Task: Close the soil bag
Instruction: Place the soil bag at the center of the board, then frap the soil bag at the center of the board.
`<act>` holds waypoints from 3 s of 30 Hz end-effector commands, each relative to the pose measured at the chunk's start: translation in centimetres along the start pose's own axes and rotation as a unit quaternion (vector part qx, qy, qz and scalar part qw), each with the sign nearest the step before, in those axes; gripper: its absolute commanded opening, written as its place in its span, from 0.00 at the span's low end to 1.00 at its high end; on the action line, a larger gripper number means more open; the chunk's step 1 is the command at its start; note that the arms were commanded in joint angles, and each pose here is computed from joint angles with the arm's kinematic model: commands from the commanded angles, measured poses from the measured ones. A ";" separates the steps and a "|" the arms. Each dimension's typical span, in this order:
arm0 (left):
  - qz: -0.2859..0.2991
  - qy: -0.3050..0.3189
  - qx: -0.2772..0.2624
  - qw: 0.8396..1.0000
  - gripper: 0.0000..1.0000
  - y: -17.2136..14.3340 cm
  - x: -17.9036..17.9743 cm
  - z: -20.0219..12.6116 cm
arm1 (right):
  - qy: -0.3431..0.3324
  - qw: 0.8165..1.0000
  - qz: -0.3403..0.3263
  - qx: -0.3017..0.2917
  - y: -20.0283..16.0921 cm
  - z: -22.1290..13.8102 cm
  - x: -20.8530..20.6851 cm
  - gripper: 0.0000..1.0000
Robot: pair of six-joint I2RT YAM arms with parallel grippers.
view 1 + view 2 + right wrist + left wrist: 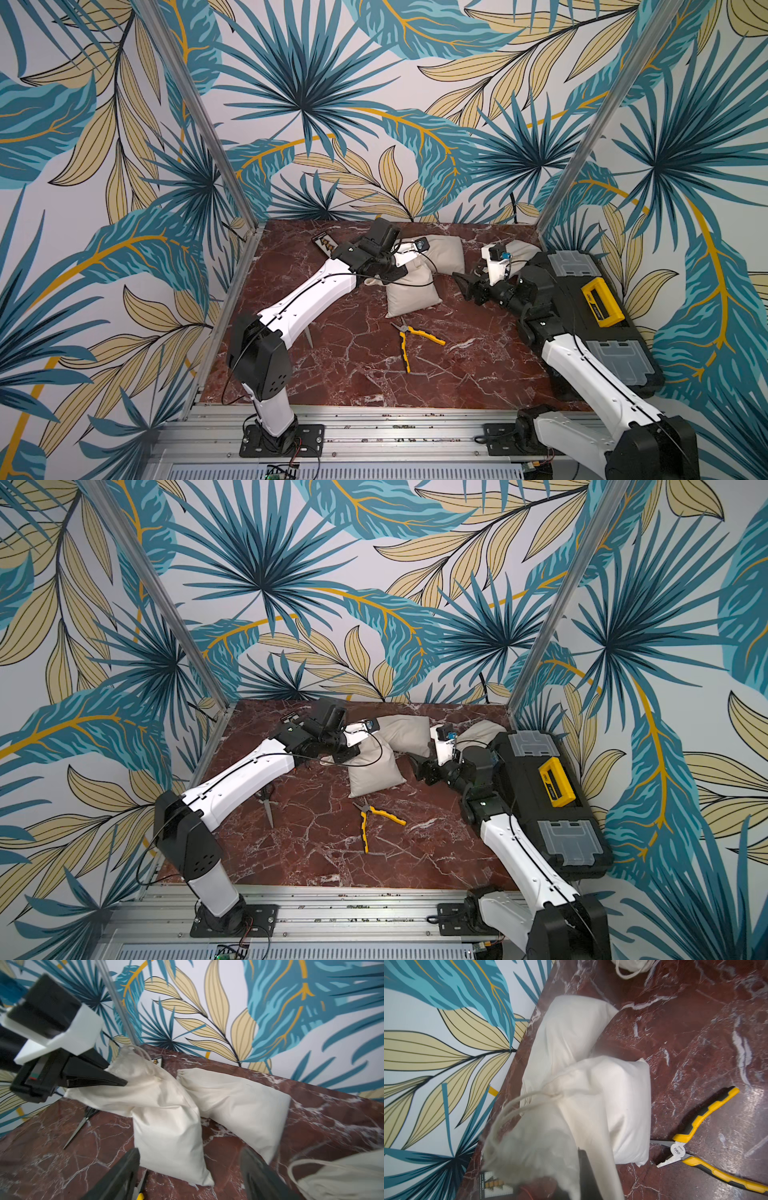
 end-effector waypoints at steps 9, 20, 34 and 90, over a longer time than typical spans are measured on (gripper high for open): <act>0.031 0.029 -0.146 0.988 0.00 6.0 1.2 -6.8 | 0.107 0.986 -0.127 -0.014 4.3 3.6 4.6 0.71; 0.043 0.026 -0.152 0.987 0.00 6.3 0.3 -7.4 | 0.178 0.976 -0.128 -0.005 3.7 4.7 7.6 0.67; 0.050 0.019 -0.150 0.987 0.00 6.2 -0.2 -7.6 | 0.190 0.974 -0.126 0.008 3.3 6.1 7.4 0.32; -0.049 0.144 -0.319 0.935 0.66 12.4 1.4 -5.2 | 0.026 0.989 -0.132 -0.057 8.7 0.1 7.7 0.00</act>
Point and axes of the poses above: each gripper's point midway between its finger pads, its own z axis out along the fingers, its own x axis along the line the jaws close on, y = z × x, the point moved 1 cm from there along -z, back along the fingers, and after that the axes turned 12 degrees about z, right-handed, at the moved point
